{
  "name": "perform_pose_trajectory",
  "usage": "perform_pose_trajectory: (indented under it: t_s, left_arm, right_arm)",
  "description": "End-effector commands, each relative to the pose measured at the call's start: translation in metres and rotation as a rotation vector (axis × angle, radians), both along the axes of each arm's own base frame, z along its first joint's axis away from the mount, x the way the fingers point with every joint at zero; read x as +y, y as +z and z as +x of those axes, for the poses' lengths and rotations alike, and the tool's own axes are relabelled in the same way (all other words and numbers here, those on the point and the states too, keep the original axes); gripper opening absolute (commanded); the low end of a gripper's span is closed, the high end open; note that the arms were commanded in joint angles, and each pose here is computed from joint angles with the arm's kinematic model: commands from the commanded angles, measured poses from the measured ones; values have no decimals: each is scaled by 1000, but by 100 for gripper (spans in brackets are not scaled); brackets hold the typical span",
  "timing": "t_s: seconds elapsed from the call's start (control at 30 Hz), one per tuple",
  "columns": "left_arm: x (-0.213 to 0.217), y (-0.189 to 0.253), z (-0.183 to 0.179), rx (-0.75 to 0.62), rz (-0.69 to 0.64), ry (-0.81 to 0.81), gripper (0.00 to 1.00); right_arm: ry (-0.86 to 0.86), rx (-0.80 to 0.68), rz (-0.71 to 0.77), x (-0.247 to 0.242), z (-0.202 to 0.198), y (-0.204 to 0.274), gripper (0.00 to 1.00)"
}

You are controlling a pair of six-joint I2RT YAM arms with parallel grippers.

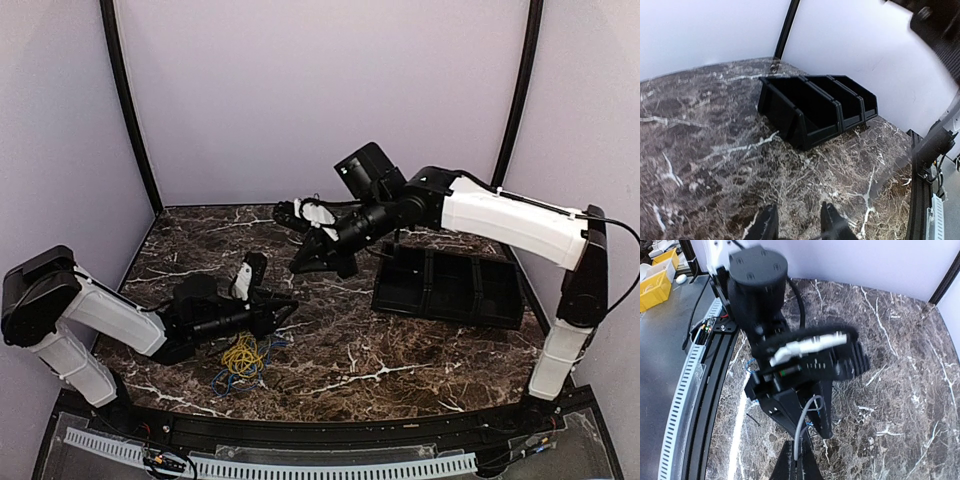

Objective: Untangle the cables

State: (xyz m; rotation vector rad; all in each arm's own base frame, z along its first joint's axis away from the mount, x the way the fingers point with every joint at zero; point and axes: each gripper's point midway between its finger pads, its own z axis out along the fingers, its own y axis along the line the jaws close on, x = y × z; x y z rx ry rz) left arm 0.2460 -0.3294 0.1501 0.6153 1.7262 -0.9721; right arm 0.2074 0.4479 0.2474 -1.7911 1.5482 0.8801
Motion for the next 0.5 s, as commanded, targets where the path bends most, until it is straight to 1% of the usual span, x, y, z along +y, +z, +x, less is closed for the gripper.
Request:
perform_pose_trajectory:
  t_s: [0.0, 0.1, 0.23, 0.3, 0.47]
  left_arm:
    - [-1, -22, 3, 51, 4, 18, 23]
    - [2, -40, 5, 98, 31, 41, 15]
    - [3, -67, 3, 160, 90, 45, 7]
    - [5, -75, 2, 181, 103, 53, 5]
    - [16, -89, 1, 210, 122, 93, 4]
  right_arm:
    - [-3, -82, 168, -13, 8, 81, 0]
    - [-28, -114, 243, -30, 21, 119, 0]
    - [-80, -160, 343, -60, 40, 169, 0]
    - [-105, -186, 383, -76, 47, 190, 0]
    - [-189, -246, 486, -123, 65, 241, 0]
